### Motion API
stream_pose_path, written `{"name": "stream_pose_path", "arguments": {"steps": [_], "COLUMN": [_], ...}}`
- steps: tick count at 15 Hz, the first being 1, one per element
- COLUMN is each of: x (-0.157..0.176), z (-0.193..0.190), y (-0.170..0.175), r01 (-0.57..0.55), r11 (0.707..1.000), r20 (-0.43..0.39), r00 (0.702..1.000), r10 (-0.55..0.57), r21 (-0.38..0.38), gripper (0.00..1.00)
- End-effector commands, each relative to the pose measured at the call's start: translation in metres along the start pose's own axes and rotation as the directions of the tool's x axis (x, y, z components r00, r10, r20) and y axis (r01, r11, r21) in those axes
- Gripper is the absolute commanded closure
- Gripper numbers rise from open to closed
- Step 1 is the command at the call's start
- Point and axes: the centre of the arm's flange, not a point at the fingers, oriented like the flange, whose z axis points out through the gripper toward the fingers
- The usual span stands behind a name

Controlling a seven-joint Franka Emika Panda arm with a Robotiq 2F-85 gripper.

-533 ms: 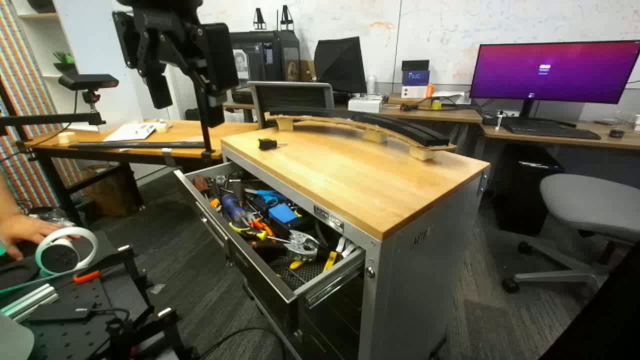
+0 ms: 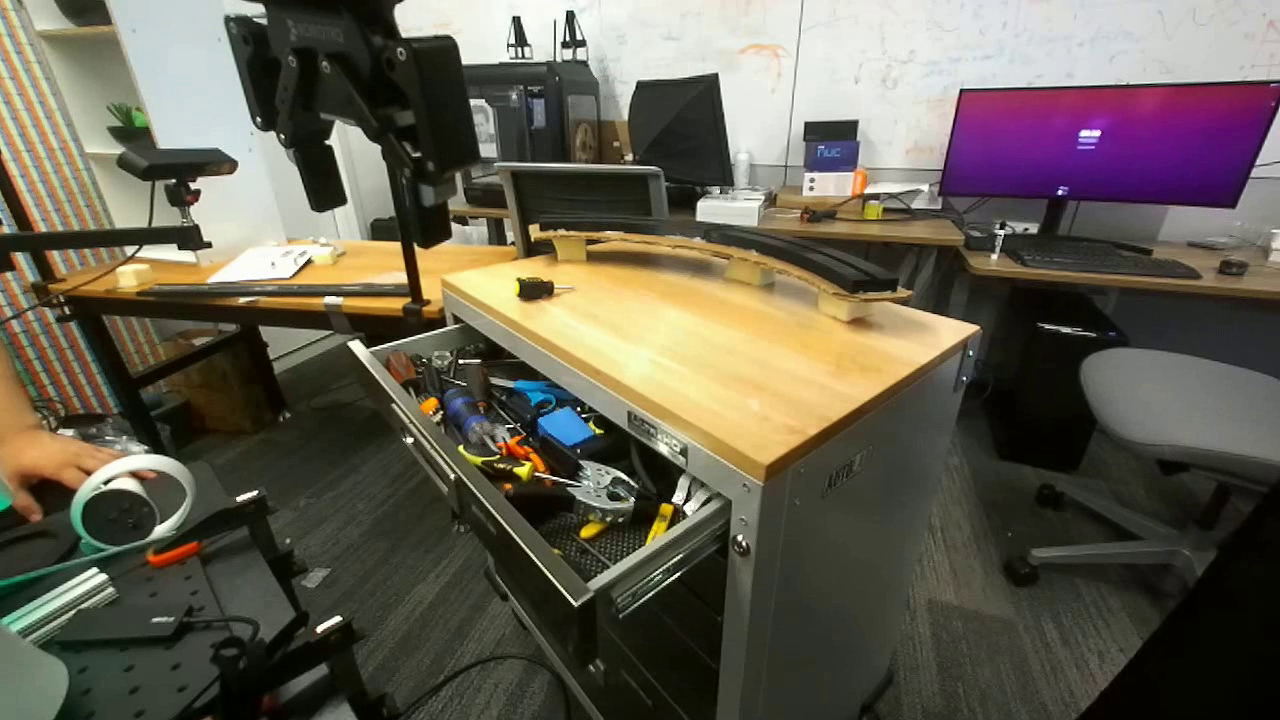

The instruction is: Put the screwdriver inside the open drawer then close the drawer

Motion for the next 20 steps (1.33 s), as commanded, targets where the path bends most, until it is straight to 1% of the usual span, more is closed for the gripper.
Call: {"name": "stream_pose_path", "arguments": {"steps": [1, 4, 5, 6, 7, 9, 12, 13, 15, 18, 19, 20], "x": [0.000, 0.000, 0.001, 0.001, 0.003, 0.014, 0.035, 0.052, 0.074, 0.098, 0.103, 0.109], "z": [0.000, 0.000, 0.001, 0.004, 0.008, 0.015, 0.030, 0.046, 0.057, 0.084, 0.095, 0.108], "y": [0.000, 0.000, -0.005, -0.019, -0.031, -0.067, -0.133, -0.159, -0.205, -0.271, -0.290, -0.306], "r01": [0.000, 0.000, -0.020, -0.050, -0.055, -0.065, -0.067, -0.075, -0.095, -0.107, -0.104, -0.106], "r11": [1.000, 1.000, 1.000, 0.997, 0.996, 0.989, 0.974, 0.966, 0.954, 0.961, 0.963, 0.963], "r20": [0.000, 0.000, 0.001, -0.003, -0.004, 0.003, 0.001, -0.008, -0.038, -0.104, -0.121, -0.154], "r00": [1.000, 1.000, 1.000, 0.999, 0.998, 0.998, 0.998, 0.997, 0.995, 0.991, 0.990, 0.986], "r10": [0.000, 0.000, 0.020, 0.050, 0.055, 0.066, 0.069, 0.076, 0.088, 0.083, 0.075, 0.069], "r21": [0.000, 0.000, -0.016, -0.056, -0.076, -0.130, -0.218, -0.248, -0.284, -0.254, -0.249, -0.247], "gripper": [0.00, 0.00, 0.00, 0.00, 0.00, 0.00, 0.00, 0.00, 0.00, 0.00, 0.00, 0.00]}}
